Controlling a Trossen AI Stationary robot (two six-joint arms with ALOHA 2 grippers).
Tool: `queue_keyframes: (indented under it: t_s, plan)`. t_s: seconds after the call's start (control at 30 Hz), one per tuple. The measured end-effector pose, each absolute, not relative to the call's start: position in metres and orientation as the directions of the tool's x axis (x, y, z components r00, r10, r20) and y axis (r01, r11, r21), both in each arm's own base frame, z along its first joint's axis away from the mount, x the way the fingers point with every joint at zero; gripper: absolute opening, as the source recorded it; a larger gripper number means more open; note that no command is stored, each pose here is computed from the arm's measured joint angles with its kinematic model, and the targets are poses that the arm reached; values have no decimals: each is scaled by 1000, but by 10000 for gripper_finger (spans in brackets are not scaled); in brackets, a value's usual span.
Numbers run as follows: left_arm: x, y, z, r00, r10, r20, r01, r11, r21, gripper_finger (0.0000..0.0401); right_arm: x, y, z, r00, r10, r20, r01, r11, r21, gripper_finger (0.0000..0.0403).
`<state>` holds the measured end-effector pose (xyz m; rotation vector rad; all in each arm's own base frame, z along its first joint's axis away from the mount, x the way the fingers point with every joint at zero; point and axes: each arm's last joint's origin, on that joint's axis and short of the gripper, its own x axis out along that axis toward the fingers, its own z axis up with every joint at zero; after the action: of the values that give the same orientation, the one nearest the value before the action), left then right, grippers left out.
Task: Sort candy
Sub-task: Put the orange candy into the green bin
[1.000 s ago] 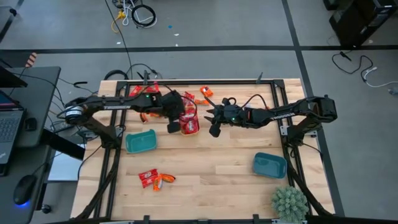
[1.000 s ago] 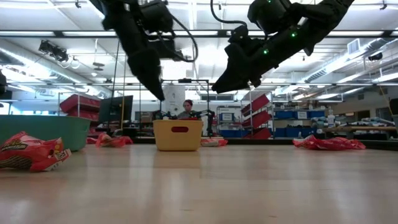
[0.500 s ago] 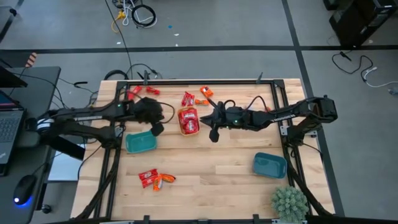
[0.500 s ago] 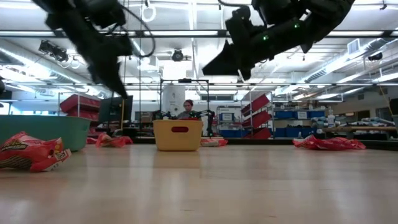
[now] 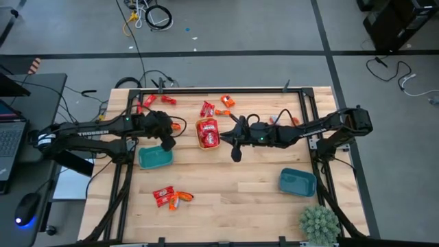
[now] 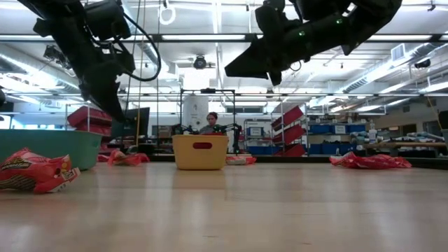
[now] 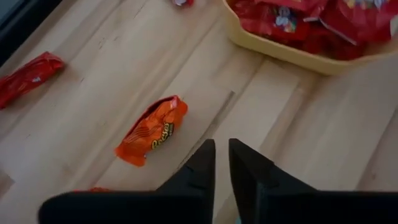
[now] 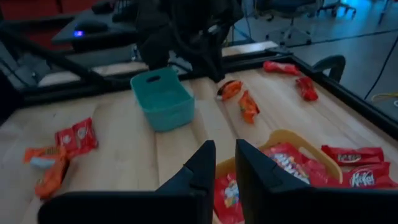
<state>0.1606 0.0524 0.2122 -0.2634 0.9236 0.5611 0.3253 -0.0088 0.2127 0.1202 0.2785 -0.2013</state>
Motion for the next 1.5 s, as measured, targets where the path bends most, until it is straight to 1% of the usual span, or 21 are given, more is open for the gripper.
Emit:
queue_keyframes:
  t_s: [0.17,0.27,0.33,0.53,0.6,0.7,0.77,0.87,0.97,1.03,1.13,1.23,1.27,1.33,1.4,1.5]
  plan:
    - [160,52,209,446,334,-831,-499,863,79,98,325,1,210,936,-176,-306,196,980,35,66]
    - [162,53,206,426,328,-843,-494,865,87,133,323,5,207,932,-183,-312,192,981,-5,76]
    - [164,54,202,396,339,-854,-487,866,118,158,322,6,206,930,-187,-317,189,982,-24,83]
    - [176,62,185,277,433,-857,-532,813,239,230,319,5,200,926,-188,-326,180,982,-56,98]
    - [181,66,179,257,438,-862,-541,804,247,248,319,4,200,929,-191,-317,181,982,-59,101]
    - [186,77,168,212,434,-876,-535,801,267,266,319,3,200,928,-193,-317,181,981,-68,103]
    - [186,86,161,157,423,-893,-527,800,286,271,319,3,200,928,-193,-317,181,981,-69,103]
    - [189,101,154,99,412,-906,-555,778,294,273,319,3,200,928,-193,-319,181,981,-69,104]
    - [191,112,147,54,402,-914,-539,783,312,273,319,3,200,928,-194,-319,181,981,-69,104]
    - [193,118,143,41,374,-927,-531,794,297,273,319,3,200,928,-194,-320,184,981,-61,104]
    - [196,124,140,40,321,-946,-519,816,255,263,319,3,200,928,-193,-319,189,981,-45,104]
    - [200,126,144,31,313,-949,-511,821,255,225,319,3,200,928,-193,-319,190,981,-42,103]
    - [201,127,145,32,313,-949,-509,822,254,207,319,4,200,928,-193,-319,189,981,-42,102]
    - [208,131,154,76,336,-939,-513,820,252,163,319,4,200,928,-191,-319,188,981,-41,102]
    - [212,133,163,108,356,-928,-510,821,255,111,319,4,200,929,-191,-318,188,981,-40,101]
    - [217,136,171,121,363,-924,-511,821,255,31,319,4,200,928,-191,-319,189,981,-40,101]
